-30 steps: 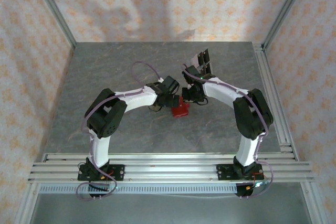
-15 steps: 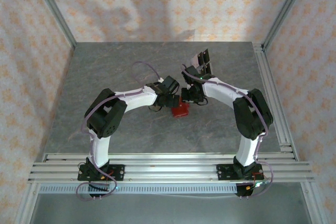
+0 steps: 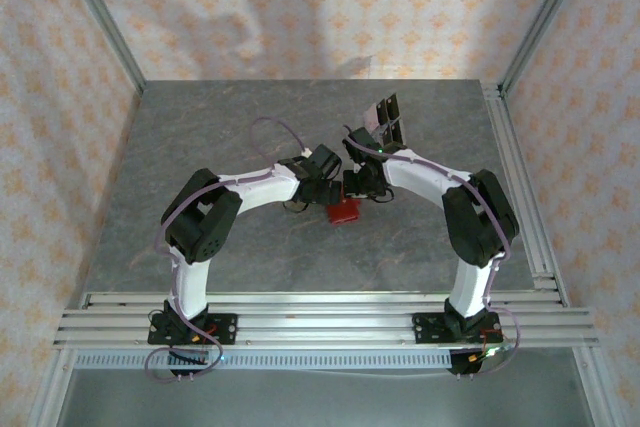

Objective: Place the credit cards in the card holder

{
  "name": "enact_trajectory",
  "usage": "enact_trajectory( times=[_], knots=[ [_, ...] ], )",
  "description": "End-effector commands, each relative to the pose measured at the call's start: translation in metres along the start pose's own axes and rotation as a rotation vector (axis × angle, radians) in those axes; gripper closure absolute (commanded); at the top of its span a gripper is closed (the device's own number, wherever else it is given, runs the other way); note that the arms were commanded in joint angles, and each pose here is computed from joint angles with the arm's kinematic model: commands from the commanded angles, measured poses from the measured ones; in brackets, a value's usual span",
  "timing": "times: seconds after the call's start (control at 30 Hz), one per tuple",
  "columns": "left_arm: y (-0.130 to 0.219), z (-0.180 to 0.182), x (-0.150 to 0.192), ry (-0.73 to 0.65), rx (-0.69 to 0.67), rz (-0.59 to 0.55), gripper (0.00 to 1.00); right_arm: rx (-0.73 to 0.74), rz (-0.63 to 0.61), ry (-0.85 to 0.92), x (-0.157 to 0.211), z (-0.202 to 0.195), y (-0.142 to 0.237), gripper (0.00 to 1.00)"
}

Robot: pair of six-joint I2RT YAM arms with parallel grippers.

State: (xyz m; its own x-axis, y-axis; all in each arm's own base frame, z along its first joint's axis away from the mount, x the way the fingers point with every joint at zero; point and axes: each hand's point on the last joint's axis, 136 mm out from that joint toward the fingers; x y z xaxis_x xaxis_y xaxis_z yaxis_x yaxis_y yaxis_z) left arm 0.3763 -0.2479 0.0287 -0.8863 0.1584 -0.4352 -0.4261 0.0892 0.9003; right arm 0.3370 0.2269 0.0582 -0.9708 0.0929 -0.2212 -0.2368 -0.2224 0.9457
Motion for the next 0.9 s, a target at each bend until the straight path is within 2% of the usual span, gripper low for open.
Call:
enact_trajectory(
  times=[0.0,0.1,0.43,0.6,0.73,0.87],
  knots=[
    [0.0000,0.0134,0.0124,-0.024,-0.048,0.037,0.03,0.048,0.001,0.018,-0.0017,-0.0049,-0.0013,0.76],
    [0.0004,0.0135,0.0124,-0.025,-0.049,0.036,0.03,0.047,-0.005,0.017,-0.0033,-0.0046,0.0003,0.80],
    [-0.0007,0.0130,0.0136,-0.026,-0.046,0.039,0.03,0.041,-0.025,0.018,-0.0079,-0.0021,0.0068,0.81],
    [-0.0001,0.0135,0.0130,-0.025,-0.047,0.038,0.03,0.044,-0.021,0.020,-0.0090,-0.0016,0.0057,0.87],
    [-0.0011,0.0131,0.0133,-0.025,-0.046,0.039,0.03,0.040,-0.020,0.021,-0.0086,-0.0007,0.0062,0.99],
    [-0.0013,0.0134,0.0141,-0.025,-0.047,0.041,0.03,0.038,-0.015,0.021,-0.0079,-0.0011,0.0062,1.00]
  ],
)
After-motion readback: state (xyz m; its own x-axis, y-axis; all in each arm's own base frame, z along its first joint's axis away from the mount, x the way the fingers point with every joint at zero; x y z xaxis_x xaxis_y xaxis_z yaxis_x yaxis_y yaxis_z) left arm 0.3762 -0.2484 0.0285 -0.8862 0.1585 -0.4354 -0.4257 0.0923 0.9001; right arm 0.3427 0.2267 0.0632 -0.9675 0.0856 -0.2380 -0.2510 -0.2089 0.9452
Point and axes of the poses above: each hand's point on the last joint's axis, 136 mm out from that joint toward the fingers, its own y axis back along the fingers, its own z axis along the line the jaws close on, x = y × z, and after that the axes turned 9 degrees about -y, right-handed
